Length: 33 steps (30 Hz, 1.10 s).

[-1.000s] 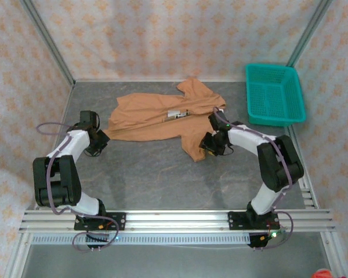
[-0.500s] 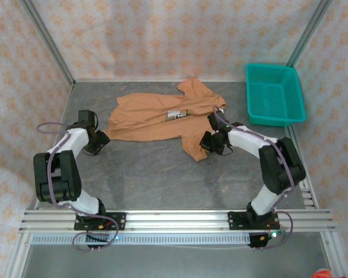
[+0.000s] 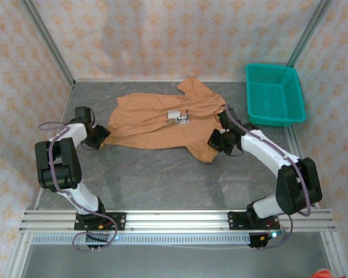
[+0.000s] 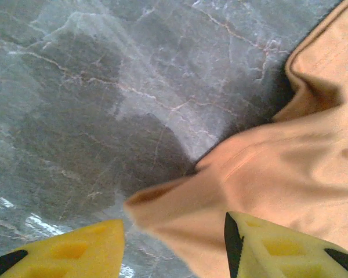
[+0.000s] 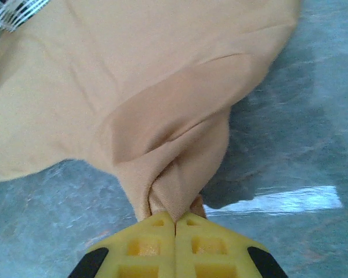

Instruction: Fold the inside-out t-shirt

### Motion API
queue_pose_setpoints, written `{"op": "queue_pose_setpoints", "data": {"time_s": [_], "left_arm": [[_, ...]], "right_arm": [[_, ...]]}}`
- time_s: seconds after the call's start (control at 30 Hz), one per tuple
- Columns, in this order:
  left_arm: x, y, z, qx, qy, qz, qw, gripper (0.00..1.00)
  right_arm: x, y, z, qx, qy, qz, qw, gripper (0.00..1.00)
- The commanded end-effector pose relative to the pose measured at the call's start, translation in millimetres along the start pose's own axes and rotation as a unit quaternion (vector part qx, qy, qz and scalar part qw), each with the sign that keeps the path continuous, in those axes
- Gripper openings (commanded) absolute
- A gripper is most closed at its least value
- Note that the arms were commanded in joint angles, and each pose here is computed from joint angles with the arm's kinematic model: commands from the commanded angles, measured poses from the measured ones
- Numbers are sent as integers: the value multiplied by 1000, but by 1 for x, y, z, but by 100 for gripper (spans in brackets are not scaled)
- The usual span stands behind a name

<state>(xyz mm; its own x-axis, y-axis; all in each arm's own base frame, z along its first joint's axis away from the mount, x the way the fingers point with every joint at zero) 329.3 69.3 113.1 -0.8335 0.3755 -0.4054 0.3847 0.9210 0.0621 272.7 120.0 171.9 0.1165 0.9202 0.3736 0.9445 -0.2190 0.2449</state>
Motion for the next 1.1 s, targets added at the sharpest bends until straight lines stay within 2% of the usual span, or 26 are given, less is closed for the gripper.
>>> {"op": "queue_pose_setpoints", "data": {"time_s": [0.0,0.1,0.23,0.37,0.53,0.63,1.07], "left_arm": [[-5,5,-19,-17,-10,2,1000,51],[5,3,-34,-28,13,3,1000,51],[19,-8,-50,-38,25,4,999,50],[31,-29,-53,-14,21,15,1000,49],[49,-67,-43,20,49,56,997,50],[58,-78,-32,27,53,58,997,51],[45,-73,3,34,43,37,998,50]], "right_arm": [[-31,-4,-16,0,-40,16,999,0],[-40,-1,-24,-14,-34,30,999,0],[-37,0,-18,0,-17,35,999,0],[-35,2,-12,3,-6,40,999,0],[-34,5,-12,-1,-3,39,999,0],[-32,6,-11,0,2,39,999,0],[-31,0,-12,7,18,40,999,0]]}}
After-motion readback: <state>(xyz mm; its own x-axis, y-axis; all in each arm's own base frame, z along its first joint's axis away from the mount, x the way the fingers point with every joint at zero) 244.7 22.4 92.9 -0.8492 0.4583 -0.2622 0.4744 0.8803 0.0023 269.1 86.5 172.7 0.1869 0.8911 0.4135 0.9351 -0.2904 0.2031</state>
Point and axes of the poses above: each hand's point on the last joint's axis, 136 mm out from that joint toward the fingers, its own z axis out along the fingers, its own x axis along the line the jaws close on, y = z × x, the point moved 8 cm from there along -z, back along the fingers, and after that the axes turned 12 degrees about -z, right-handed, at the moved point
